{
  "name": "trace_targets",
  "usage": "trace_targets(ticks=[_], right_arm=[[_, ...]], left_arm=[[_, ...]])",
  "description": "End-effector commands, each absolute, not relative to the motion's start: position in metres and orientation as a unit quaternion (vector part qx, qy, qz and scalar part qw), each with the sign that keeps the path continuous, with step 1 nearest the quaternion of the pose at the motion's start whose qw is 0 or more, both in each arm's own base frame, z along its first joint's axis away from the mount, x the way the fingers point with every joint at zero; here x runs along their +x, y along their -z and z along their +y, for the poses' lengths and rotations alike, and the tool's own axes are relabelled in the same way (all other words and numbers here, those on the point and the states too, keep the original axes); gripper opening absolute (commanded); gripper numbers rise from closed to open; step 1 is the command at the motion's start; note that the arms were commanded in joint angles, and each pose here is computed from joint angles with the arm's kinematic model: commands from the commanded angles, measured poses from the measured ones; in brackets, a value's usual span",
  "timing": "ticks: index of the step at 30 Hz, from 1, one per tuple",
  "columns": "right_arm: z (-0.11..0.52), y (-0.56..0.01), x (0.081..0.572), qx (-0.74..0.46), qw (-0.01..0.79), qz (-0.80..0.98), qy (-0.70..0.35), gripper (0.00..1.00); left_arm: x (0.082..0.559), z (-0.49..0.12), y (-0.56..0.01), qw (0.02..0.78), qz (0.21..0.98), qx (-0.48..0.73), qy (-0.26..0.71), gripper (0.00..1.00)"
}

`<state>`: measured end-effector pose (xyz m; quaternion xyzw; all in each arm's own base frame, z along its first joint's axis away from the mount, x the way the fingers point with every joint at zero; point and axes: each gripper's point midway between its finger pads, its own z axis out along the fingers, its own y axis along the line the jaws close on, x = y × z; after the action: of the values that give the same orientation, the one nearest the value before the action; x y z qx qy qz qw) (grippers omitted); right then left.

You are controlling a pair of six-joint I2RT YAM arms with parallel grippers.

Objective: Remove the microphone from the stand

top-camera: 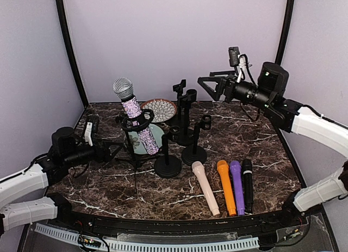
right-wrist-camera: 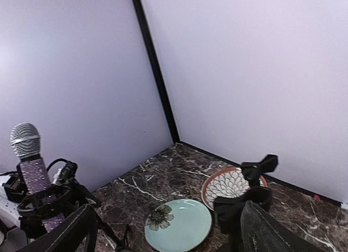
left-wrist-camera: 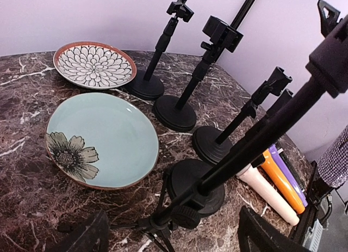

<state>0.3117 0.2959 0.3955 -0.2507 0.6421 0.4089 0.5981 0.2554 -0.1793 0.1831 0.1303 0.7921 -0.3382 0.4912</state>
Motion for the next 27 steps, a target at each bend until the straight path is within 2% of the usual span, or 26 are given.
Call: trace_targets(ticks=[1, 8, 17, 27], right_arm=[[0.346, -0.403, 0.274, -0.34, 0.58, 0.602, -0.431, 0.93], [0.386, -0.398, 0.254, -0.368, 0.536, 0.565, -0.507, 0.93], [0.407, -0.386, 0.248, -0.377, 0.511, 0.559, -0.534, 0.91], [0.419, -0.382, 0.229, -0.422, 0.495, 0.542, -0.532, 0.92]], left_arm=[[0.244, -0.184, -0.179, 0.469, 0.783, 0.125, 0.389, 0.83], [0.246, -0.185, -0.175, 0.48, 0.776, 0.154, 0.38, 0.66], [0.252, -0.194, -0.167, 0.487, 0.765, 0.193, 0.376, 0.54], [0.252, -0.202, -0.167, 0.479, 0.758, 0.203, 0.394, 0.53]])
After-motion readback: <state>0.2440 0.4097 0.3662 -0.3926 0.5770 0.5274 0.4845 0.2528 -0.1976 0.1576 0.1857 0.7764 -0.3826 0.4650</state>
